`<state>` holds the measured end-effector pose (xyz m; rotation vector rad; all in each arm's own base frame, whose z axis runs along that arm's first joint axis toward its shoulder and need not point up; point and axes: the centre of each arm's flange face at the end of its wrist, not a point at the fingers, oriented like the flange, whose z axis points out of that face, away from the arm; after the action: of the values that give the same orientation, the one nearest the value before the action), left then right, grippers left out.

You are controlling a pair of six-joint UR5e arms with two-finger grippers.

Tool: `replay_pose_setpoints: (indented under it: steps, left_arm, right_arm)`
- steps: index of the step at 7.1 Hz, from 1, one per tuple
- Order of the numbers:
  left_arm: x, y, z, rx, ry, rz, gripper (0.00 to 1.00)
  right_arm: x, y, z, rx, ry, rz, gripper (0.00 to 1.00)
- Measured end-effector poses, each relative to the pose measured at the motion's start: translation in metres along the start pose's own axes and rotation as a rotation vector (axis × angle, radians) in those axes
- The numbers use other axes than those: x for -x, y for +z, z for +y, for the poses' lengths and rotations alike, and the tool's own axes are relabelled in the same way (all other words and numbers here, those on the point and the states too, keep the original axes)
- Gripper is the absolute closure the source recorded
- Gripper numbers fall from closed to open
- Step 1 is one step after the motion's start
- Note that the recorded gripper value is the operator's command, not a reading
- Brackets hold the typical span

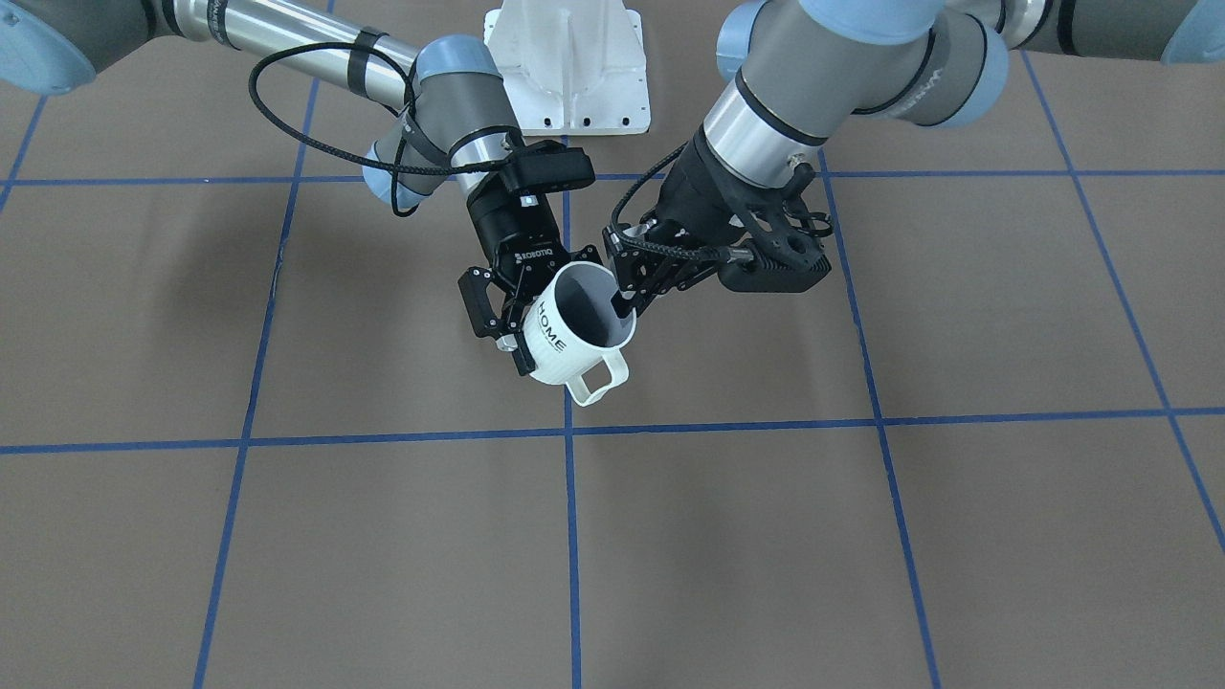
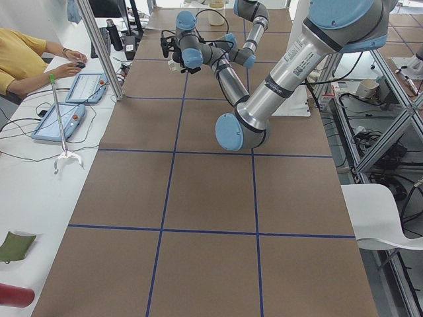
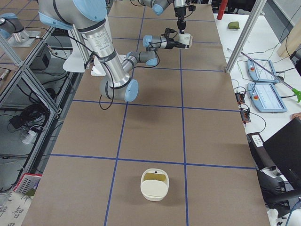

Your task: Left arm hands cup to right arm to dump lemon

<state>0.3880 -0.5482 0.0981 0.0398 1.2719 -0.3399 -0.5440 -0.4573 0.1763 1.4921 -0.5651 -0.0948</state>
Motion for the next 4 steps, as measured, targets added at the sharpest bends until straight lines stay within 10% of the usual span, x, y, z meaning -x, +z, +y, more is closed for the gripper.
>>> replay_pose_setpoints:
  steps: [4]
  left_arm:
    - [0.002, 0.002, -0.002, -0.001, -0.002, -0.006, 1.00]
  right_arm:
    - [0.001, -0.003, 0.011, 0.010, -0.006, -0.003, 0.01]
